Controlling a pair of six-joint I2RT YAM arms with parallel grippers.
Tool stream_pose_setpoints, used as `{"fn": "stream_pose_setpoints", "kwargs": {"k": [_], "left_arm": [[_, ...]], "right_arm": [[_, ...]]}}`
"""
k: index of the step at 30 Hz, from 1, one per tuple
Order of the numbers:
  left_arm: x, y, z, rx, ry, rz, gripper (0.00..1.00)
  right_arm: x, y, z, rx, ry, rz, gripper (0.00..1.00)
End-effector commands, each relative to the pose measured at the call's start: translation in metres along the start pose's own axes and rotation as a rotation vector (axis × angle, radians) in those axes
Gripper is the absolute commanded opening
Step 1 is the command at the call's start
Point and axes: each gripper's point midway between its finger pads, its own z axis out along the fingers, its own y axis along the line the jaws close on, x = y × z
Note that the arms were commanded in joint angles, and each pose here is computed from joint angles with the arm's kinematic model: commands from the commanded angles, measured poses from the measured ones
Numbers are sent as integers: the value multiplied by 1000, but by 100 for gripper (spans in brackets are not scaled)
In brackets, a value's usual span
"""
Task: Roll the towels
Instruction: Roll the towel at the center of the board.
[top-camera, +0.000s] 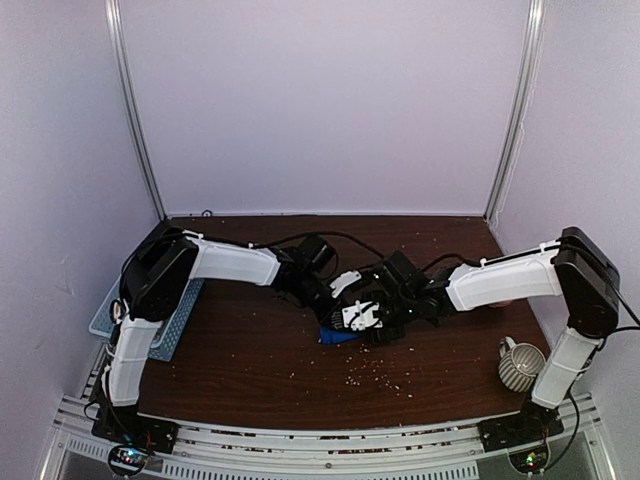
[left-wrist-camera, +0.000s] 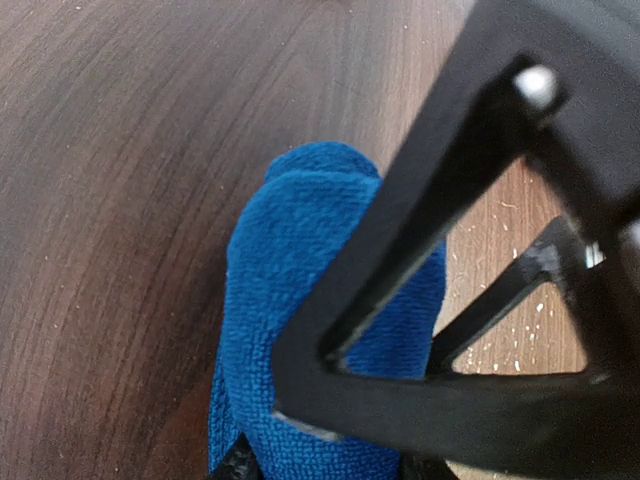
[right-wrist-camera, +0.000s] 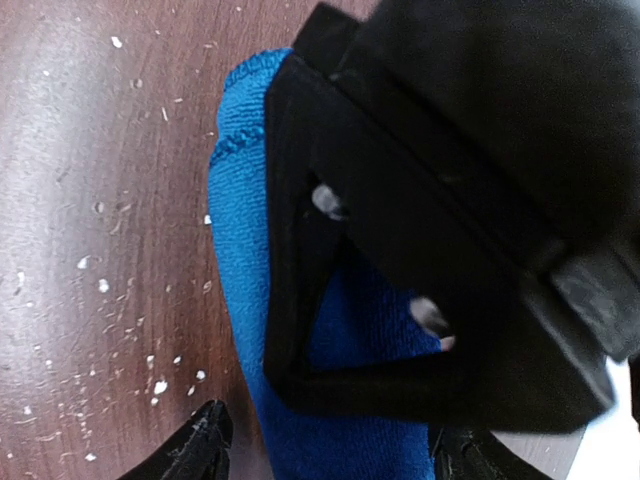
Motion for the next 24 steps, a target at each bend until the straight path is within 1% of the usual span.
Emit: {"fn": "stream_pose_setpoints", "kwargs": {"k": [1, 5, 10, 12, 16, 24], "left_arm": [[79, 3, 23, 24, 228, -140, 34], [80, 4, 22, 15, 231, -141, 36], [78, 3, 19, 10, 231, -136, 40], [77, 4, 16, -4, 234, -133, 44], [74, 4, 5, -42, 230, -121, 51], [80, 7, -13, -116, 237, -126, 53]], "right_arm": [[2, -3, 13, 15, 27, -39, 67], [9, 8, 22, -22, 53, -52, 61], [17, 20, 31, -70, 78, -43, 47], [19, 24, 33, -86, 84, -35, 43], [23, 33, 37, -117, 98, -34, 39], [25, 48, 41, -193, 99, -10, 36]]}}
